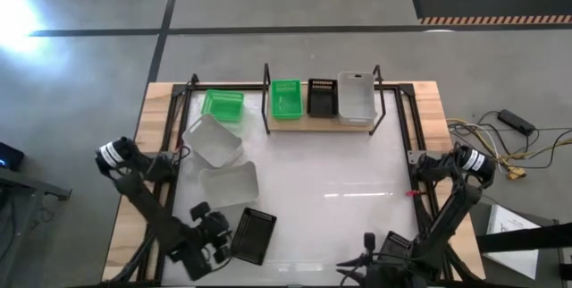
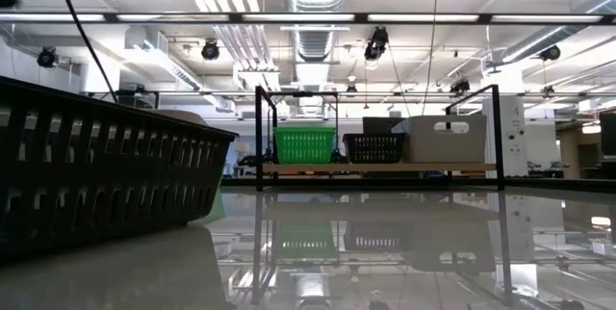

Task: Stack baskets on shelf by color
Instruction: Adjust the bottom gray bin

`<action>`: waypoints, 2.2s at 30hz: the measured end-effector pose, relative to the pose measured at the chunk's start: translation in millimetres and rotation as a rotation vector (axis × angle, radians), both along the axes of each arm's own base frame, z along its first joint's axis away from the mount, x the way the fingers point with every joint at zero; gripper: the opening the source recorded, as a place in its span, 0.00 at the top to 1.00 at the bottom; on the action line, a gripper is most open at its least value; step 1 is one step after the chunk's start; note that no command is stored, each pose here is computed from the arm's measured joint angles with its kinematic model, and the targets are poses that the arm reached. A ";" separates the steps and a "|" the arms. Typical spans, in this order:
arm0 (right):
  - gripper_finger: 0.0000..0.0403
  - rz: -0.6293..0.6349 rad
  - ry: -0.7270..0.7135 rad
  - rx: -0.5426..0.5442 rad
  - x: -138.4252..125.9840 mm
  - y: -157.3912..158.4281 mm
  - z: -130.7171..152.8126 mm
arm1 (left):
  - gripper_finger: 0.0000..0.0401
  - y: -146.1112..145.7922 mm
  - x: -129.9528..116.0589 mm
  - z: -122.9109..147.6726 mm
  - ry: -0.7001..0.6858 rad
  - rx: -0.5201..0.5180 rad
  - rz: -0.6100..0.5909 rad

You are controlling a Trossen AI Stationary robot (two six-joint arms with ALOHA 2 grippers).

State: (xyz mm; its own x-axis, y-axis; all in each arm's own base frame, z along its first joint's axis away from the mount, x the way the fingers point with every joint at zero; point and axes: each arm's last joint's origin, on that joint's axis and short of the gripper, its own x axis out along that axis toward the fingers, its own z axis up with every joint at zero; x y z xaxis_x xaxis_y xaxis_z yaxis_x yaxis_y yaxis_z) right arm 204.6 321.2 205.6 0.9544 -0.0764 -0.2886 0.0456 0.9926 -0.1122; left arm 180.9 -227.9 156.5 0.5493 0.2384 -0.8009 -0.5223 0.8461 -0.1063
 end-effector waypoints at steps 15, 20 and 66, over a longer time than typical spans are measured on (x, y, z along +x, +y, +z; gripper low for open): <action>0.89 -0.039 0.040 0.065 39.5 -6.2 -35.7 | 0.68 31.4 144.4 -11.1 -0.445 0.059 -0.201; 0.89 -0.006 0.068 0.059 58.9 -5.2 -20.8 | 0.68 33.4 145.0 13.1 -0.467 0.107 -0.249; 0.91 -0.232 0.641 0.345 143.5 -248.5 5.2 | 0.68 -0.6 88.5 32.3 -0.416 0.187 -0.302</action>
State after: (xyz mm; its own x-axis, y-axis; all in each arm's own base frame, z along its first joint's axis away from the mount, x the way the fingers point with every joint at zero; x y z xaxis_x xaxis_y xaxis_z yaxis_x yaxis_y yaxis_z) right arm 348.0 72.8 210.8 0.5626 -0.0590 -0.8246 0.2874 0.9492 0.1282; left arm 269.4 -228.5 188.8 0.8769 0.1385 -0.4604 -0.1990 0.9763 -0.0853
